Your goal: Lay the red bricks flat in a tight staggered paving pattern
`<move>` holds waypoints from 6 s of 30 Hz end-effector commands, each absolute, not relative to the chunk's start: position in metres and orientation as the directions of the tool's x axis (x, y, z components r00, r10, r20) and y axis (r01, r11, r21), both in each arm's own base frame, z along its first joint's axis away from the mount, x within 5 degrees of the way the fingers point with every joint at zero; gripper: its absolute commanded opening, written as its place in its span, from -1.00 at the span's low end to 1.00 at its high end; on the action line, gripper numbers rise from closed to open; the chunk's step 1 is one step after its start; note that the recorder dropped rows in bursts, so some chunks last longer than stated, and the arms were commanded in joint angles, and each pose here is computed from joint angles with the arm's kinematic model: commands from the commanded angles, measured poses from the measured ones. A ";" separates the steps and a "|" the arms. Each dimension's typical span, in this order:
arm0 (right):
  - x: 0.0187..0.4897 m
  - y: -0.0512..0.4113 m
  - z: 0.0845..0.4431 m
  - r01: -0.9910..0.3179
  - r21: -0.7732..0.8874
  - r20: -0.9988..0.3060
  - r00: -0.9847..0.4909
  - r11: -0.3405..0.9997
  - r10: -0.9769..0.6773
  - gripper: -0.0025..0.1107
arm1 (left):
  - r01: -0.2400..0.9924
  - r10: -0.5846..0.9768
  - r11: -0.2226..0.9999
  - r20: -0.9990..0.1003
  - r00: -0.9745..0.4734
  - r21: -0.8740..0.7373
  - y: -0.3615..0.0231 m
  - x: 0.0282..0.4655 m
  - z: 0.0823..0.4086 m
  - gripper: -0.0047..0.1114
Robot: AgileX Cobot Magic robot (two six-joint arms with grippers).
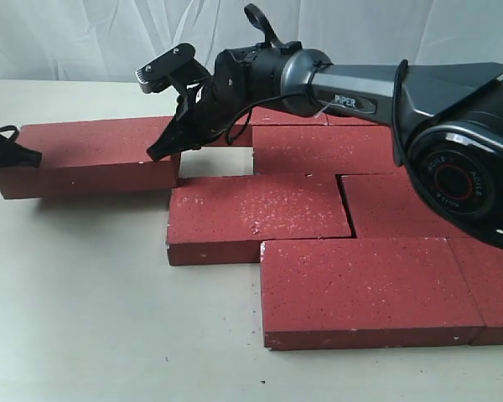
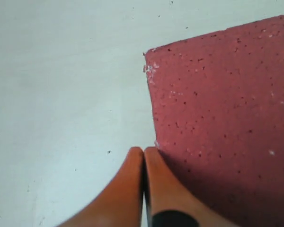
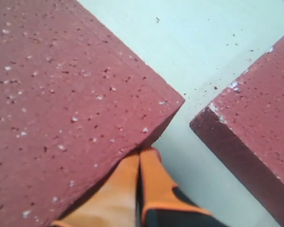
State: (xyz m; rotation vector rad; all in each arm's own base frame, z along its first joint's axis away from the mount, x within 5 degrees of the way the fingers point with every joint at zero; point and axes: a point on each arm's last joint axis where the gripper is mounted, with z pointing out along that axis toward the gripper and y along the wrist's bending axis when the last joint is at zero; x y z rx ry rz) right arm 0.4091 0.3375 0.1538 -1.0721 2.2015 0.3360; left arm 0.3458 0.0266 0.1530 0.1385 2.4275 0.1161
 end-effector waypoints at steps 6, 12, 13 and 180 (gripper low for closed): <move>0.391 0.350 0.146 -0.816 -0.038 -0.582 -0.451 0.577 -0.676 -0.97 | -0.015 0.073 0.993 -0.692 -0.718 0.121 0.046 0.352 0.146 -0.92; 0.390 0.348 0.152 -0.821 -0.045 -0.574 -0.445 0.569 -0.687 -0.97 | -0.063 0.023 0.993 -0.697 -0.717 0.098 0.053 0.351 0.147 -0.92; 0.389 0.348 0.157 -0.822 -0.051 -0.578 -0.439 0.568 -0.687 -0.97 | -0.063 0.023 0.993 -0.697 -0.717 0.098 0.053 0.351 0.147 -0.92; 0.366 0.398 0.139 -0.956 -0.121 -0.439 -0.191 0.269 -0.878 -0.97 | -0.023 -0.003 0.999 -0.606 -0.796 0.025 0.045 0.361 0.123 -0.92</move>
